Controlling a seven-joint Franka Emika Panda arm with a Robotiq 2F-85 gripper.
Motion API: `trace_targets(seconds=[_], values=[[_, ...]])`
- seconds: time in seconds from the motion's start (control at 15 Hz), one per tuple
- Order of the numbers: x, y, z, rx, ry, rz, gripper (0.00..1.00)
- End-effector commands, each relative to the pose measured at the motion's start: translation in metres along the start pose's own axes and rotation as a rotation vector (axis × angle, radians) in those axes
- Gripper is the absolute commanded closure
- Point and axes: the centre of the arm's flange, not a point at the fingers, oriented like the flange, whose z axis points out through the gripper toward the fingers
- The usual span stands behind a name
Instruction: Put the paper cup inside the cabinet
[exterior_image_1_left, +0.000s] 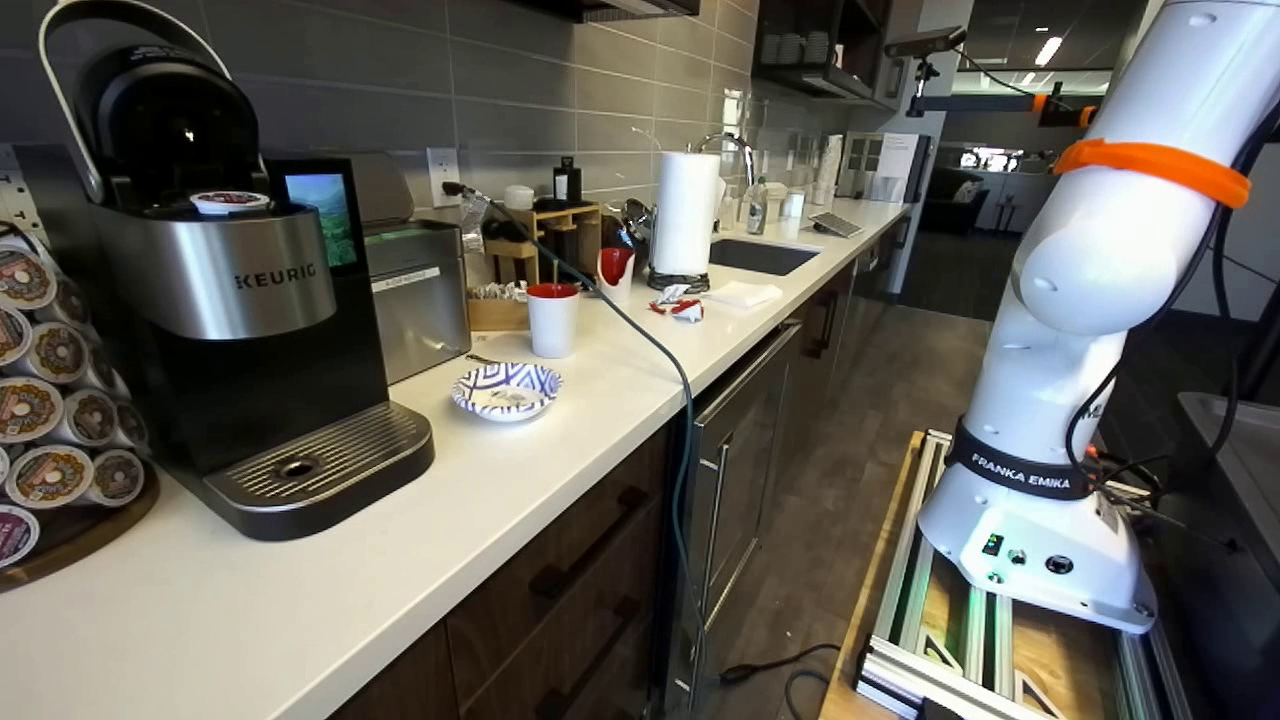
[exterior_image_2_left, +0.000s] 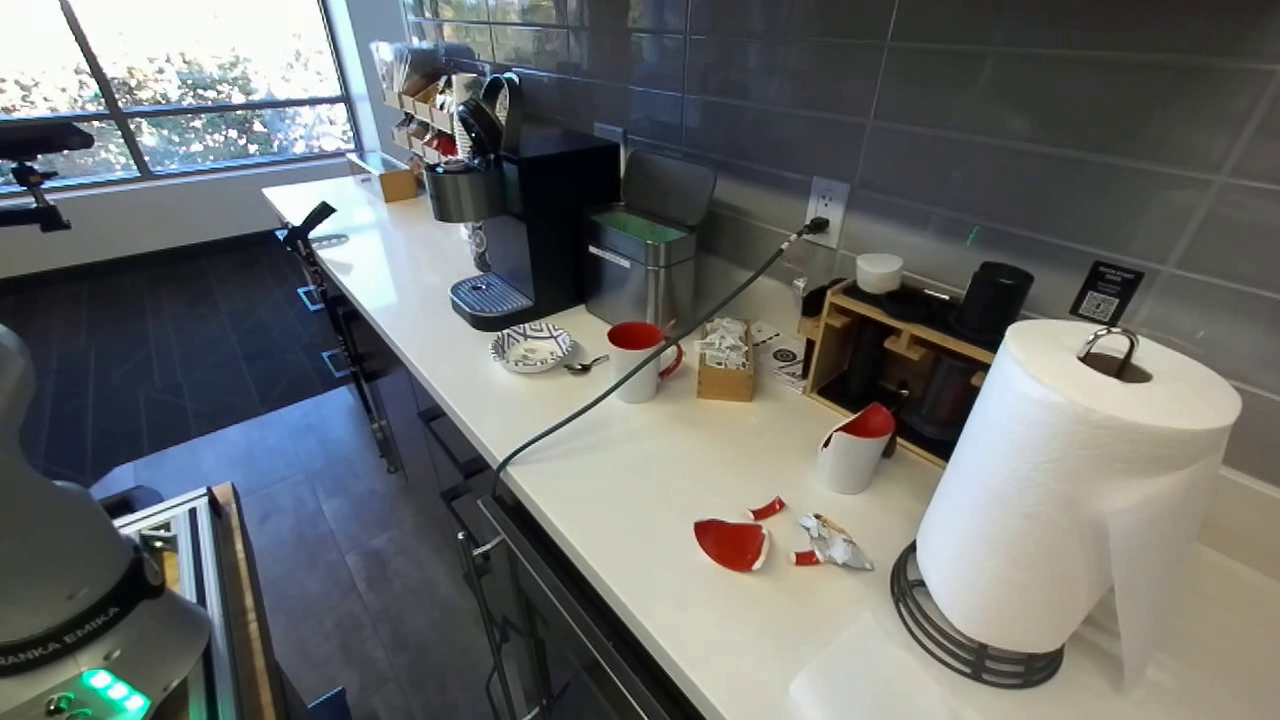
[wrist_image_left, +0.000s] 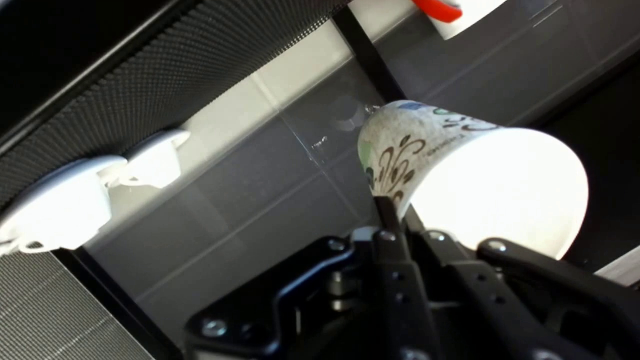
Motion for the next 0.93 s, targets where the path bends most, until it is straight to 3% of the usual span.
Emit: trace_targets(seconds=[0.0,0.27,0.53,0.87], values=[[-0.013,0.001,0.014,-0.034,0.055,-0.195,0.99],[-0.028,0.007,0.031,-0.086,0.094,-0.406,0.99],[-0.044,0.013,0.049,-0.141,0.068,-0.619,0.99],[-0.054,0.016,0.057,-0.202,0.046,-0.716,0.99]])
